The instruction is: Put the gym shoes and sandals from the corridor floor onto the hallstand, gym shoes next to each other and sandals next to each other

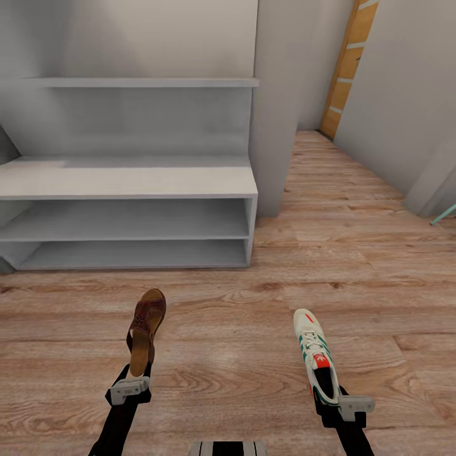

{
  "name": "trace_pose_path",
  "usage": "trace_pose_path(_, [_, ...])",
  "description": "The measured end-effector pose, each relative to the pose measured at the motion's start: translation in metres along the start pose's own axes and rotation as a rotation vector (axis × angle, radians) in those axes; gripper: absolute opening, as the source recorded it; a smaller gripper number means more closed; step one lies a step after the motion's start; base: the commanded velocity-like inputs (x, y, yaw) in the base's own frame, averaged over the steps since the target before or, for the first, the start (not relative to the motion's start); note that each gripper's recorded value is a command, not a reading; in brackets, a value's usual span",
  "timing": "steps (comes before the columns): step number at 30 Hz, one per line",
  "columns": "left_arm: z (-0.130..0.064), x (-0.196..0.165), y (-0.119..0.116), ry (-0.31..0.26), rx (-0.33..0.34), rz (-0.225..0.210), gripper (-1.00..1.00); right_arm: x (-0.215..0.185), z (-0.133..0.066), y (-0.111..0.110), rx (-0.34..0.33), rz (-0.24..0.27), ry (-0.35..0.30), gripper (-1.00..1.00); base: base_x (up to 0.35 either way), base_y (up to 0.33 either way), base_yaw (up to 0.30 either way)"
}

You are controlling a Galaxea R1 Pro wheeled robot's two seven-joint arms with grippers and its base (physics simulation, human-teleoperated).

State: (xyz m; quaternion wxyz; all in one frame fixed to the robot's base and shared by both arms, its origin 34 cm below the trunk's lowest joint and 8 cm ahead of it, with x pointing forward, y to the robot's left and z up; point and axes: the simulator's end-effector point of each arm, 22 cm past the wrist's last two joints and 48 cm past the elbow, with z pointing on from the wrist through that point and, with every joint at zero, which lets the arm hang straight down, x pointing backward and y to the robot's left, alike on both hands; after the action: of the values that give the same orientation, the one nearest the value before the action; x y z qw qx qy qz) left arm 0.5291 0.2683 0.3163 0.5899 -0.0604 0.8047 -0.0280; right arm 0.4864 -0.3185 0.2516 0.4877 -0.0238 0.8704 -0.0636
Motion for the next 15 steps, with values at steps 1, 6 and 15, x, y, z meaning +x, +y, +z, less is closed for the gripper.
trace_pose_path(1, [0.0000,0.0000,-0.0001,0.000,0.000,0.000,-1.00,0.0000,0.0000,-0.0001,0.000,0.000,0.000,-1.00,-0.015,0.014,0.000])
trace_pose_path(6, [0.0000,0.0001,-0.0001,0.000,0.000,0.000,-1.00,0.0001,0.0000,0.0000,0.000,0.000,0.000,-1.00,-0.009,0.008,0.000])
trace_pose_path(15, [0.0000,0.0001,0.0000,0.000,-0.001,0.000,-1.00,0.0002,0.0000,-0.0002,0.001,0.000,0.001,-1.00,-0.003,0.003,0.000])
